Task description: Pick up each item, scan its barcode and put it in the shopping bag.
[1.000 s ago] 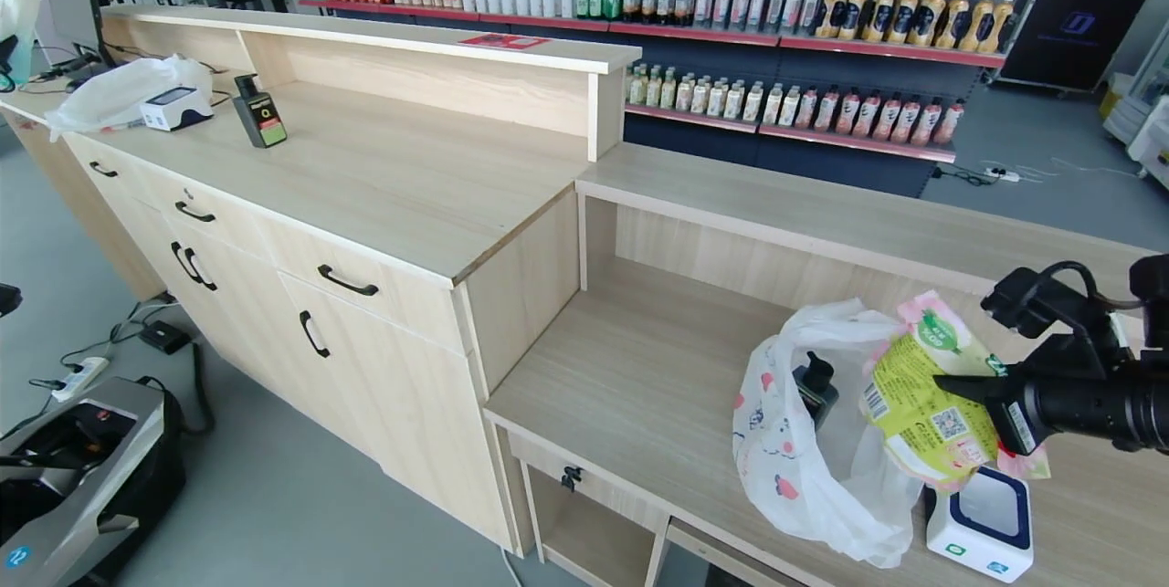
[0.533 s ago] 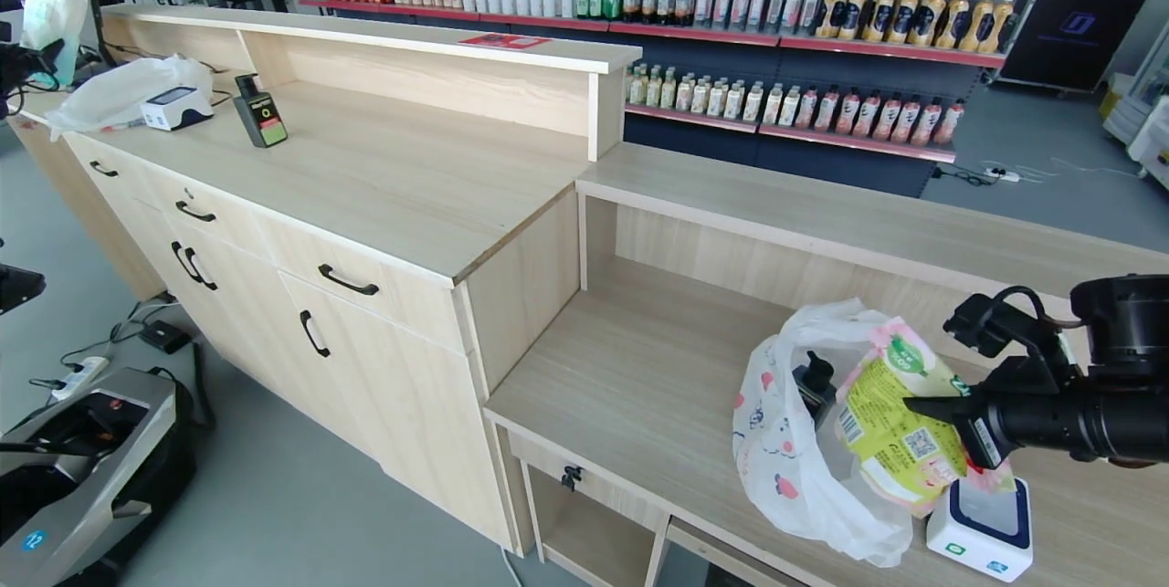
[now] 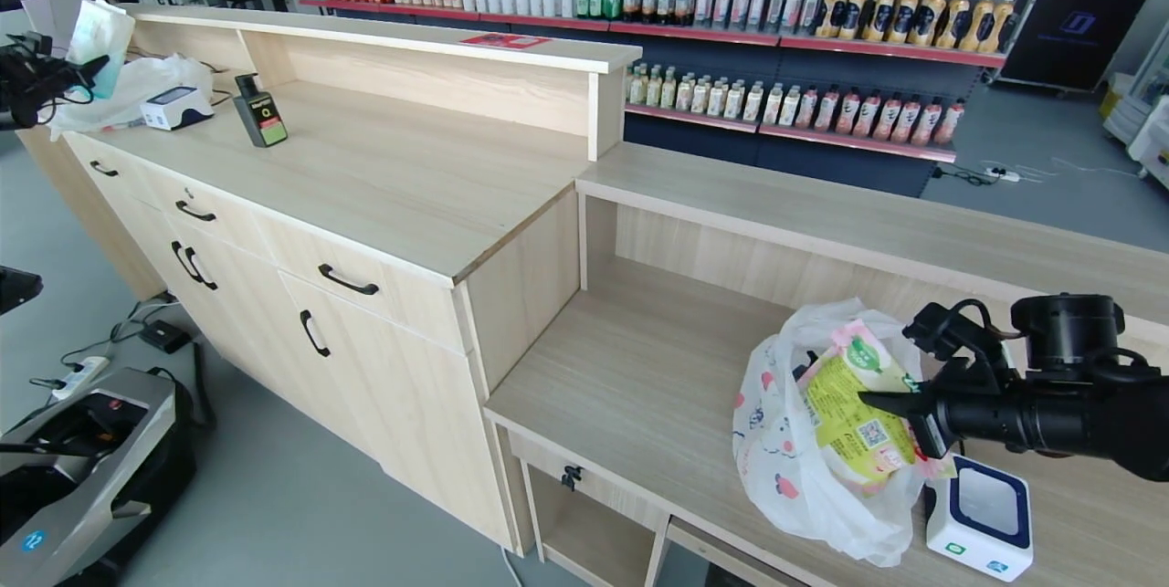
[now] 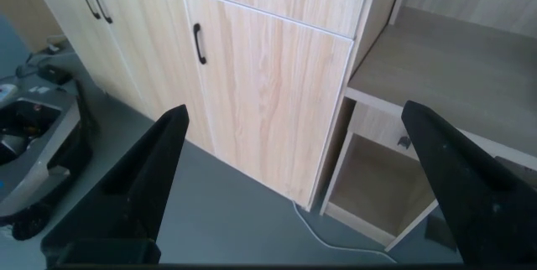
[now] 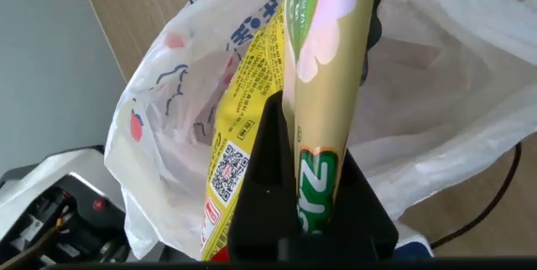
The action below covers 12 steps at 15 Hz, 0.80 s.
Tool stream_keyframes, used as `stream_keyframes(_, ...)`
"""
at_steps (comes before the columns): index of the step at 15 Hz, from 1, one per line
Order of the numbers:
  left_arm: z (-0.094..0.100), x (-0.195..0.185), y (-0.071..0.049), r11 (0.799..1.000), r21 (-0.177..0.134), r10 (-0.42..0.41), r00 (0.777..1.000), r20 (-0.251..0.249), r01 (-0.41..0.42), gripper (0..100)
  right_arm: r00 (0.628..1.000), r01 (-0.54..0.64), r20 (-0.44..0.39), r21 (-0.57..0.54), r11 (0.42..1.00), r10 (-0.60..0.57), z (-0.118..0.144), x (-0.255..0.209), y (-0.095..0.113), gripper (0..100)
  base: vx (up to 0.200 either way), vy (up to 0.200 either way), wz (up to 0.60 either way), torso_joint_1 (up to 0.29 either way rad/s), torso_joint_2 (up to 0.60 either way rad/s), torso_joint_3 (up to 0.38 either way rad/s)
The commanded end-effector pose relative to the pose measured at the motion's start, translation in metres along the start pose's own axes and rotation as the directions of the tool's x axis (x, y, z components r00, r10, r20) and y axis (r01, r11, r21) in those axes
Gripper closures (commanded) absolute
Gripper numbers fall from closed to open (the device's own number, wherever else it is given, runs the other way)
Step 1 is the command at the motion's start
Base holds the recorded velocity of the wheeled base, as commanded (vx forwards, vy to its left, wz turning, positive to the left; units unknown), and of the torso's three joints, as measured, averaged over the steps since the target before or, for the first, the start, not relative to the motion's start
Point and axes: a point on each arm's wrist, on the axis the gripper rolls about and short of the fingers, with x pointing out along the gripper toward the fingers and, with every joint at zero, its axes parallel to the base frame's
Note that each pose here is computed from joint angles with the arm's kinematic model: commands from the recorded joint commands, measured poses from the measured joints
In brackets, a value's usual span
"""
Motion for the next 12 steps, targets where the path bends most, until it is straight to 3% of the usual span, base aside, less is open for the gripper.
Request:
stream_keyframes(1,0.000,0.000,0.000,1.000,0.000,0.001,1.000,0.000,-0.001,0,0.999,-0.044,-0.018,0.021,0.999,0.045,-0.009,0.010,0.001,100,0.000,0.000,0.00,0.000,0.00,0.000)
stream_keyframes(8,0.000,0.000,0.000,1.000,0.000,0.001,1.000,0.000,-0.001,0,0.992,-0.111,0.055,-0.007,0.994,0.111,-0.019,0.033,0.001,100,0.000,0.000,0.00,0.000,0.00,0.000)
stream_keyframes(12,0.000,0.000,0.000,1.000,0.000,0.001,1.000,0.000,-0.001,0,0.992,-0.121,0.043,-0.012,0.993,0.121,-0.024,0.037,0.001,100,0.000,0.000,0.00,0.000,0.00,0.000)
